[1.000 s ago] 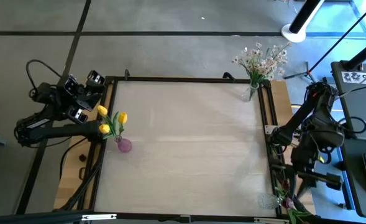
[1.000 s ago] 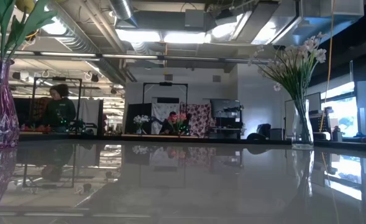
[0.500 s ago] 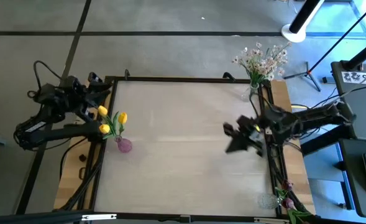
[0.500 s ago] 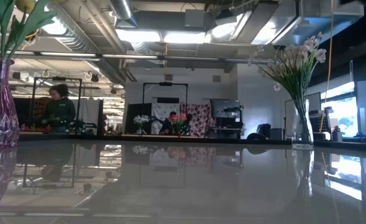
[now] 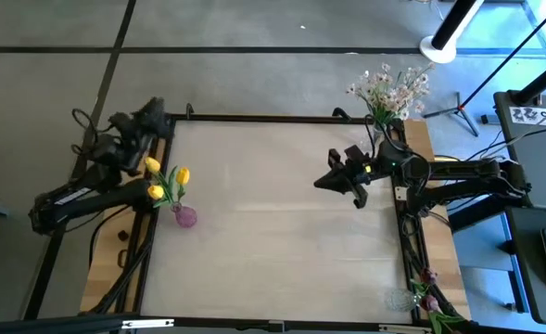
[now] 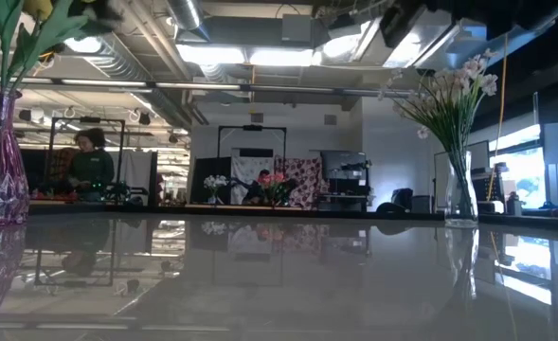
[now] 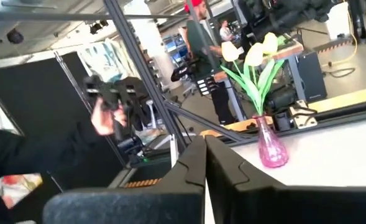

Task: Sort flowers into vase by color
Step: Return to Home Position

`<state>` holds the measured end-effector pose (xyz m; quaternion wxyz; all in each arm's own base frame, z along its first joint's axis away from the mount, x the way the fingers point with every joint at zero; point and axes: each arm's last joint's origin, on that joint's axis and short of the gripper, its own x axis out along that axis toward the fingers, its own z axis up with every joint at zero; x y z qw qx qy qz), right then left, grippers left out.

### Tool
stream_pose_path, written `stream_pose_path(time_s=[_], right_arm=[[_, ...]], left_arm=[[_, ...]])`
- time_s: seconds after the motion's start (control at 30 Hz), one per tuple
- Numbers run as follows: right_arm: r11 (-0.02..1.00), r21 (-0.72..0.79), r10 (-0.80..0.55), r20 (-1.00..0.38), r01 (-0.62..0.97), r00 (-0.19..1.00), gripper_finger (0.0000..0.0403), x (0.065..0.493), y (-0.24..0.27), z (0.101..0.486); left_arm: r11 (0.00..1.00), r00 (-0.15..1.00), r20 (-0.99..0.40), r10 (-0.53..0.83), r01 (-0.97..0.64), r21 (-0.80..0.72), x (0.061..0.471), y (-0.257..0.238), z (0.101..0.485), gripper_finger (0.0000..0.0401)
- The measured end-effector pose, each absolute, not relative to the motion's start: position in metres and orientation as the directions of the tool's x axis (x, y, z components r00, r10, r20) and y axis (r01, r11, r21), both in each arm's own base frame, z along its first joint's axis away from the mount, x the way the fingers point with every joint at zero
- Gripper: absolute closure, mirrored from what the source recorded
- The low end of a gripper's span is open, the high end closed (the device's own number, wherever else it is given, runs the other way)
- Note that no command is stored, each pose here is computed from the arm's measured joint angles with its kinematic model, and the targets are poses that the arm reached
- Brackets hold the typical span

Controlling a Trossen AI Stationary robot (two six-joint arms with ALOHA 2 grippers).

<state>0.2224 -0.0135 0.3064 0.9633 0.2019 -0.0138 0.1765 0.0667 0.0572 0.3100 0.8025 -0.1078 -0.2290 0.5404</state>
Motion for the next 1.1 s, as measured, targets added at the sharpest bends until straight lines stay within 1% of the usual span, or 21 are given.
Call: stream_pose_path(time_s=[0.07, 0.13, 0.27, 0.37, 0.53, 0.6, 0.7, 0.77, 0.87, 0.97, 1.03, 1.1], right_arm=[[0.848, 0.407, 0.331, 0.098, -0.341, 0.939, 0.0401, 0.222, -0.014, 0.306], [0.849, 0.409, 0.322, 0.098, -0.333, 0.942, 0.0401, 0.223, -0.014, 0.306], [0.855, 0.408, 0.306, 0.103, -0.321, 0.946, 0.0401, 0.222, -0.014, 0.307], [0.856, 0.405, 0.305, 0.103, -0.320, 0.947, 0.0402, 0.222, -0.014, 0.307], [0.856, 0.405, 0.305, 0.103, -0.320, 0.947, 0.0402, 0.222, -0.014, 0.307], [0.856, 0.405, 0.305, 0.103, -0.320, 0.947, 0.0402, 0.222, -0.014, 0.307], [0.860, 0.406, 0.293, 0.103, -0.309, 0.951, 0.0402, 0.222, -0.015, 0.307], [0.862, 0.407, 0.284, 0.103, -0.301, 0.953, 0.0402, 0.223, -0.015, 0.307], [0.866, 0.409, 0.271, 0.102, -0.289, 0.957, 0.0402, 0.223, -0.015, 0.307], [0.874, 0.384, 0.277, 0.107, -0.297, 0.955, 0.0402, 0.223, -0.015, 0.307], [0.888, 0.332, 0.295, 0.120, -0.319, 0.948, 0.0402, 0.222, -0.015, 0.309], [0.896, 0.281, 0.315, 0.144, -0.344, 0.938, 0.0402, 0.222, -0.014, 0.311]], left_arm=[[0.264, 0.179, 0.229, 0.957, -0.866, -0.426, 0.066, 0.062, 0.298, 0.0261], [0.183, 0.108, 0.198, 0.974, -0.891, -0.416, 0.066, 0.066, 0.285, 0.0261], [0.102, 0.051, 0.140, 0.989, -0.916, -0.387, 0.069, 0.073, 0.257, 0.0261], [0.077, 0.037, 0.107, 0.994, -0.915, -0.396, 0.071, 0.075, 0.238, 0.0261], [-0.053, -0.092, 0.061, 0.994, -0.879, -0.474, 0.069, 0.074, 0.206, 0.0261], [-0.060, -0.103, 0.059, 0.993, -0.866, -0.496, 0.069, 0.073, 0.196, 0.0261], [-0.043, -0.088, 0.062, 0.994, -0.853, -0.519, 0.071, 0.069, 0.186, 0.0261], [-0.078, -0.115, 0.045, 0.992, -0.862, -0.501, 0.072, 0.067, 0.178, 0.0261], [-0.109, -0.142, 0.033, 0.989, -0.869, -0.483, 0.073, 0.062, 0.178, 0.0261], [-0.069, -0.092, 0.030, 0.995, -0.893, -0.444, 0.077, 0.056, 0.178, 0.0261], [-0.025, -0.041, 0.027, 0.999, -0.903, -0.429, 0.080, 0.052, 0.177, 0.0261], [-0.006, -0.015, 0.020, 1.000, -0.925, -0.379, 0.082, 0.049, 0.175, 0.0261]])
